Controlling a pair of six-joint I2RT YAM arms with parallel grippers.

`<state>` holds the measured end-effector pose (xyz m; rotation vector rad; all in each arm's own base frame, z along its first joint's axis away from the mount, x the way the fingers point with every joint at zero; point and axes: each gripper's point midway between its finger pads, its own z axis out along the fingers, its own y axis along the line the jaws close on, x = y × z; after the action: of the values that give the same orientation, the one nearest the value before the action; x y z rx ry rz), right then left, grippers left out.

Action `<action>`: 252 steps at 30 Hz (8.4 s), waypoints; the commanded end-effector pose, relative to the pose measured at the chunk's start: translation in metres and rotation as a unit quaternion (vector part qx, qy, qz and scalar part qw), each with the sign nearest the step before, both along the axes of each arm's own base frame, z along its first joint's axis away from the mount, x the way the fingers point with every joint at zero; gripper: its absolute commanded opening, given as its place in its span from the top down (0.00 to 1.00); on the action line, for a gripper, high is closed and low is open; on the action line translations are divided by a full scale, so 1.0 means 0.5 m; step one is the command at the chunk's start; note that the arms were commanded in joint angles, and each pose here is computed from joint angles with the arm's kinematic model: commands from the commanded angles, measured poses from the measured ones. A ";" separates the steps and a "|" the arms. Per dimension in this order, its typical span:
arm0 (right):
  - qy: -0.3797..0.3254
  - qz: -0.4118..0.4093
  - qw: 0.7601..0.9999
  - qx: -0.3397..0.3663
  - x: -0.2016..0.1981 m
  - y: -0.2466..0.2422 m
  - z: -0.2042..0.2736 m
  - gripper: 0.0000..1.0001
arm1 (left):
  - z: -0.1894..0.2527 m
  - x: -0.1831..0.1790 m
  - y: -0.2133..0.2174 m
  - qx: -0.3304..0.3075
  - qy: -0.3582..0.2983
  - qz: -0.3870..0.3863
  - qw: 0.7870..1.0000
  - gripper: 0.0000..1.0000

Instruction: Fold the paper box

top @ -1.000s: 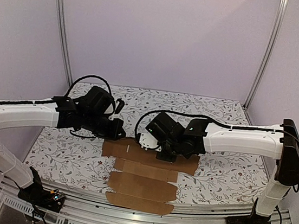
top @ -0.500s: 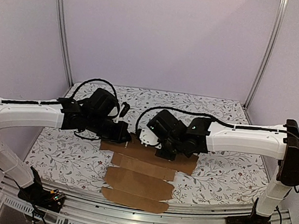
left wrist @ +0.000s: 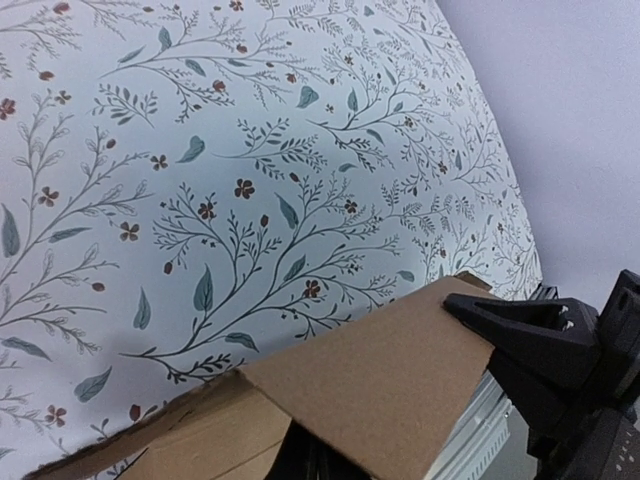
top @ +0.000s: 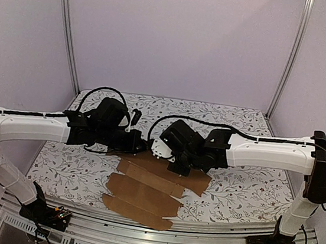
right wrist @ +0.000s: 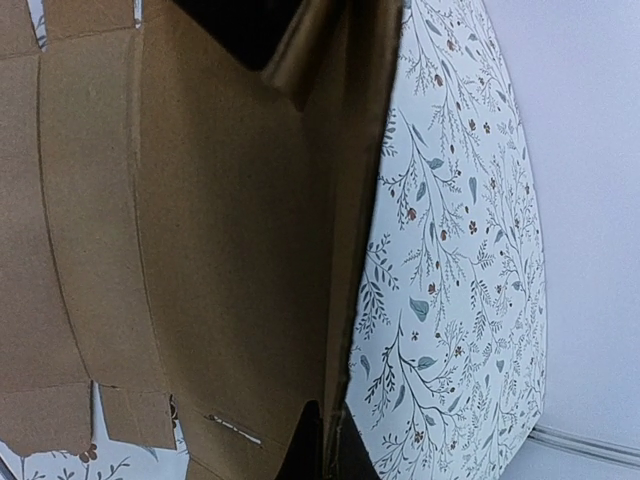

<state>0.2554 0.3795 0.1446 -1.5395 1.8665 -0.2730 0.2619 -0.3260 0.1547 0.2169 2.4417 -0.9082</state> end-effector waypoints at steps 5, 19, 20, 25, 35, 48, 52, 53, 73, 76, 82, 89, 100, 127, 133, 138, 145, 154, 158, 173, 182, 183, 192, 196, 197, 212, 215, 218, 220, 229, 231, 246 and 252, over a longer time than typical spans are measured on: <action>-0.014 -0.010 1.000 0.001 -0.006 -0.005 0.005 1.00 | 0.015 -0.003 0.017 0.006 -0.023 0.011 1.000 1.00; -0.031 -0.032 0.997 -0.058 0.037 -0.012 -0.040 1.00 | -0.052 -0.050 0.111 0.081 -0.001 0.031 0.996 1.00; -0.029 -0.032 0.997 -0.063 0.038 -0.011 -0.046 1.00 | -0.057 -0.049 0.121 0.092 -0.004 0.037 0.995 1.00; -0.018 -0.036 0.997 -0.069 0.042 -0.004 -0.060 1.00 | -0.099 -0.051 0.149 0.134 0.001 0.048 0.990 1.00; 0.030 -0.054 0.995 -0.080 0.041 -0.016 -0.089 1.00 | -0.173 -0.038 0.170 0.196 0.004 0.058 0.979 1.00; 0.073 -0.073 0.992 -0.074 0.038 -0.019 -0.112 1.00 | -0.235 -0.044 0.162 0.227 0.009 0.050 0.973 1.00; 0.077 -0.080 0.991 -0.069 0.042 -0.019 -0.113 1.00 | -0.243 -0.050 0.153 0.227 0.011 0.045 0.973 1.00; 0.079 -0.080 0.991 -0.068 0.041 -0.019 -0.113 1.00 | -0.245 -0.051 0.151 0.227 0.012 0.044 0.973 1.00; 0.090 -0.092 0.990 -0.062 0.039 -0.020 -0.119 1.00 | -0.220 -0.064 0.097 0.201 0.006 0.021 0.979 1.00; 0.091 -0.093 0.990 -0.062 0.038 -0.021 -0.121 1.00 | -0.207 -0.067 0.088 0.186 0.006 0.018 0.982 1.00; 0.089 -0.097 0.989 -0.062 0.040 -0.022 -0.123 1.00 | -0.208 -0.079 0.072 0.175 0.014 0.009 0.984 1.00; 0.088 -0.102 0.989 -0.060 0.041 -0.023 -0.123 1.00 | -0.214 -0.098 0.045 0.165 0.019 -0.009 0.986 1.00; 0.090 -0.107 0.988 -0.059 0.039 -0.026 -0.125 1.00 | -0.235 -0.109 0.024 0.165 0.025 -0.014 0.986 1.00; 0.053 -0.110 0.989 -0.086 0.056 -0.048 -0.127 1.00 | -0.155 -0.090 0.030 0.203 -0.037 -0.029 0.978 1.00; 0.019 -0.106 0.988 -0.106 0.071 -0.060 -0.122 1.00 | -0.114 -0.079 0.052 0.197 -0.051 -0.022 0.979 1.00; -0.014 -0.087 0.990 -0.112 0.072 -0.051 -0.111 1.00 | -0.076 -0.067 0.084 0.191 -0.066 -0.005 0.979 1.00; -0.066 -0.059 0.990 -0.106 0.067 -0.028 -0.085 1.00 | -0.033 -0.041 0.162 0.182 -0.084 0.050 0.979 1.00; -0.158 -0.035 0.983 -0.085 0.055 -0.011 -0.035 1.00 | -0.026 -0.018 0.222 0.140 -0.076 0.099 0.982 1.00; -0.189 -0.033 0.978 -0.082 0.053 -0.010 -0.016 1.00 | -0.027 -0.010 0.231 0.132 -0.075 0.108 0.982 1.00; -0.282 -0.028 0.956 -0.076 0.032 -0.001 -0.004 1.00 | -0.048 0.035 0.230 0.050 -0.087 0.107 0.989 1.00; -0.314 -0.020 0.944 -0.100 0.006 0.007 -0.035 1.00 | -0.091 0.028 0.199 0.035 -0.061 0.070 0.995 1.00; -0.317 -0.021 0.943 -0.100 0.003 0.008 -0.039 1.00 | -0.100 0.026 0.199 0.038 -0.056 0.068 0.995 1.00; -0.326 -0.024 0.935 -0.135 -0.009 0.000 -0.097 1.00 | -0.111 0.020 0.174 0.008 -0.053 0.044 0.998 1.00; -0.329 -0.028 0.934 -0.137 -0.010 -0.003 -0.103 1.00 | -0.127 0.004 0.164 -0.005 -0.034 0.029 0.999 1.00; -0.330 -0.030 0.934 -0.136 -0.009 -0.004 -0.102 1.00 | -0.131 0.000 0.162 -0.008 -0.030 0.027 0.999 1.00; -0.357 -0.029 0.923 -0.142 -0.020 -0.005 -0.102 1.00 | -0.098 -0.029 0.173 -0.025 -0.031 0.021 0.999 1.00; -0.359 -0.028 0.922 -0.144 -0.020 -0.007 -0.103 1.00 | -0.068 -0.022 0.205 0.006 -0.051 0.047 0.998 1.00; -0.362 -0.028 0.921 -0.140 -0.023 -0.007 -0.102 1.00 | -0.041 -0.002 0.247 0.031 -0.071 0.087 0.993 1.00; -0.366 -0.025 0.920 -0.139 -0.026 -0.005 -0.100 1.00 | -0.028 0.012 0.260 0.033 -0.073 0.100 0.992 1.00; -0.404 -0.021 0.908 -0.115 -0.038 0.008 -0.067 1.00 | -0.064 0.072 0.223 0.021 -0.038 0.078 0.996 1.00; -0.410 -0.018 0.904 -0.117 -0.038 0.011 -0.067 1.00 | -0.084 0.080 0.210 0.020 -0.030 0.069 0.997 1.00; -0.416 -0.005 0.901 -0.122 -0.040 0.017 -0.083 1.00 | -0.143 0.051 0.150 -0.031 0.003 -0.003 0.999 1.00; -0.415 -0.005 0.902 -0.119 -0.039 0.022 -0.082 1.00 | -0.162 0.008 0.155 -0.017 0.020 -0.014 1.000 1.00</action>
<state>0.2377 0.3879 0.1066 -1.2705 1.1711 -1.0448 0.2815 -0.2473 0.0757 0.1835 2.4488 -0.9565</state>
